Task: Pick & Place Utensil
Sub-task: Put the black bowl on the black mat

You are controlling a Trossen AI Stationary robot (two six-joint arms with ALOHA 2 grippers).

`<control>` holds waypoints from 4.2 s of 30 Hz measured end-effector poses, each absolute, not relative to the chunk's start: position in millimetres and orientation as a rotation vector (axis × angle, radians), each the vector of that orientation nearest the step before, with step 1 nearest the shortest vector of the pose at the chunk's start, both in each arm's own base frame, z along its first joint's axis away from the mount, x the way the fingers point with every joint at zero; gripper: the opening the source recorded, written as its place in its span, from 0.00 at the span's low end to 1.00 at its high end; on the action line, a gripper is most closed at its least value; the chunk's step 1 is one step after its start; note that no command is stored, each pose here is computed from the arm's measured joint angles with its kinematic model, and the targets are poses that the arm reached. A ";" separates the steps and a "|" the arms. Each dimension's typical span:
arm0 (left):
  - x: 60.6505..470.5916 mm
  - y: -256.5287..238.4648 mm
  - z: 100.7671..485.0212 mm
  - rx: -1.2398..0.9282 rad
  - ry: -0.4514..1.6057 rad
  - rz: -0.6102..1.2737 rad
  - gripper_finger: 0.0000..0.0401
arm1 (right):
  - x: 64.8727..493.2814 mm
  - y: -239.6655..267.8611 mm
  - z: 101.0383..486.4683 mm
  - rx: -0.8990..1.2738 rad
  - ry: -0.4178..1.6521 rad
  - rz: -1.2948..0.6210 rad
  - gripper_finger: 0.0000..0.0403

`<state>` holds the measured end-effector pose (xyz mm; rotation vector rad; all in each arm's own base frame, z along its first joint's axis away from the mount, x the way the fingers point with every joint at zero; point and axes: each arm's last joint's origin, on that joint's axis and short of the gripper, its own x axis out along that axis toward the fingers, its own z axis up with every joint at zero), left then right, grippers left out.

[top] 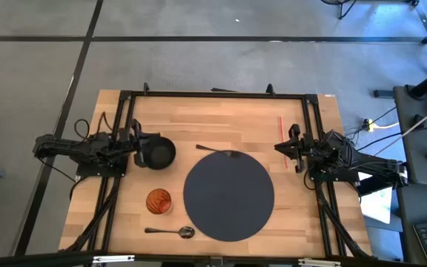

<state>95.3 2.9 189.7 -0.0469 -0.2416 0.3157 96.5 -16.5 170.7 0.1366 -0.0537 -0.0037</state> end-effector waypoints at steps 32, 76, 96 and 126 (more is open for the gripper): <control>96.8 2.2 183.9 0.084 -0.164 0.304 0.01 | 96.5 -16.5 171.1 0.161 -0.059 -0.003 0.10; 95.2 6.3 183.3 0.006 -0.163 0.451 0.01 | 96.5 -16.5 170.9 0.162 -0.057 -0.003 0.10; 94.6 7.6 183.2 0.001 -0.160 0.500 0.01 | 96.5 -16.5 170.7 0.108 -0.055 -0.005 0.06; 94.5 7.6 183.9 0.017 -0.163 0.501 0.01 | 241.1 -55.2 283.6 -0.137 0.131 -0.124 0.02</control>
